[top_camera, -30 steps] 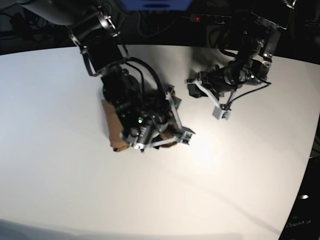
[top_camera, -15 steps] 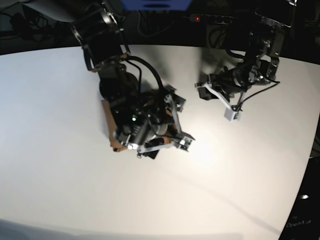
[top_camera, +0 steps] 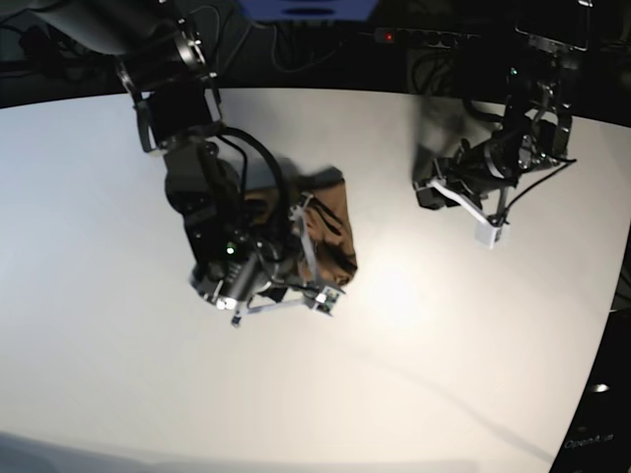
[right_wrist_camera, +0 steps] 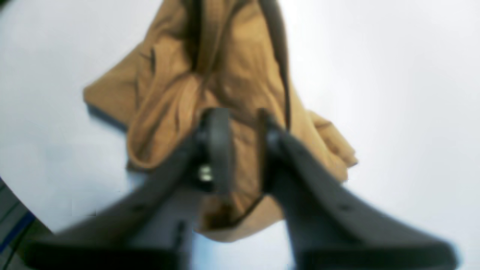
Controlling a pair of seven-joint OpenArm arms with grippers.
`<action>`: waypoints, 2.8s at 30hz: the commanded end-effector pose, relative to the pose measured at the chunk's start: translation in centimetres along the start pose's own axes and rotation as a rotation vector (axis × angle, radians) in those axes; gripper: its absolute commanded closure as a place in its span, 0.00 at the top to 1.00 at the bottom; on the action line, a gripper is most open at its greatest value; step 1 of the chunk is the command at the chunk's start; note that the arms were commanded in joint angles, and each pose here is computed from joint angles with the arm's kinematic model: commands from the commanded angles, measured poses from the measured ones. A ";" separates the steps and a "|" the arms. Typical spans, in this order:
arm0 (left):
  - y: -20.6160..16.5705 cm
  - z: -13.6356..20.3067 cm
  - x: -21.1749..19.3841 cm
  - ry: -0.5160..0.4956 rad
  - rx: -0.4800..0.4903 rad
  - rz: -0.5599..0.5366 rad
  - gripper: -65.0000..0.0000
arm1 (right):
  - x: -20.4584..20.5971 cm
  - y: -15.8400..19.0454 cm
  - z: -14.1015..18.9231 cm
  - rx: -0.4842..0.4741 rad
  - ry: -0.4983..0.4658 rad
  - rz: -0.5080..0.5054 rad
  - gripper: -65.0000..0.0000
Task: Fold the T-shirt properly
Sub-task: 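Lower the collar end onto the stack and open the right gripper, then move the right gripper away and push the bundle with the left gripper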
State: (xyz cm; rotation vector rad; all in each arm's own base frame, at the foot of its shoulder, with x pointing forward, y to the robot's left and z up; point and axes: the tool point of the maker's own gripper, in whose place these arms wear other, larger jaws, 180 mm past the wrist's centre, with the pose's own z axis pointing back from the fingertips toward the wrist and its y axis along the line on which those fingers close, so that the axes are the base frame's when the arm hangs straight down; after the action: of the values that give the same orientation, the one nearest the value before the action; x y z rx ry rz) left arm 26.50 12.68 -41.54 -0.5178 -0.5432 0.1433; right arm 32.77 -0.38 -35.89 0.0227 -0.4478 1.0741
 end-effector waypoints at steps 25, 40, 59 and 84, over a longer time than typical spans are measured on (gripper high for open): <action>-0.6 0.4 1.6 -0.043 -0.022 -0.015 0.04 | -0.4 6.2 -1.8 0.131 -0.074 -0.044 0.00; -0.6 0.4 1.0 -0.030 -0.022 -0.014 0.04 | -3.3 -1.0 -0.3 -0.028 0.041 0.009 0.00; -7.0 -2.1 -5.6 0.135 -0.160 -0.087 0.04 | -4.7 -7.6 2.6 -0.179 0.115 0.037 0.00; -11.8 -5.3 -9.4 0.173 -0.229 -0.047 0.04 | -4.7 -10.3 -1.0 -0.147 0.138 0.330 0.00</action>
State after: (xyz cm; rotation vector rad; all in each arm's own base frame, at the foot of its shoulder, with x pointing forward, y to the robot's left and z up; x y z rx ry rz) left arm 20.99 -2.08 -44.04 -0.7311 -0.3947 -0.0019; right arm 38.65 -8.92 -38.18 -0.2301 -0.3729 1.3638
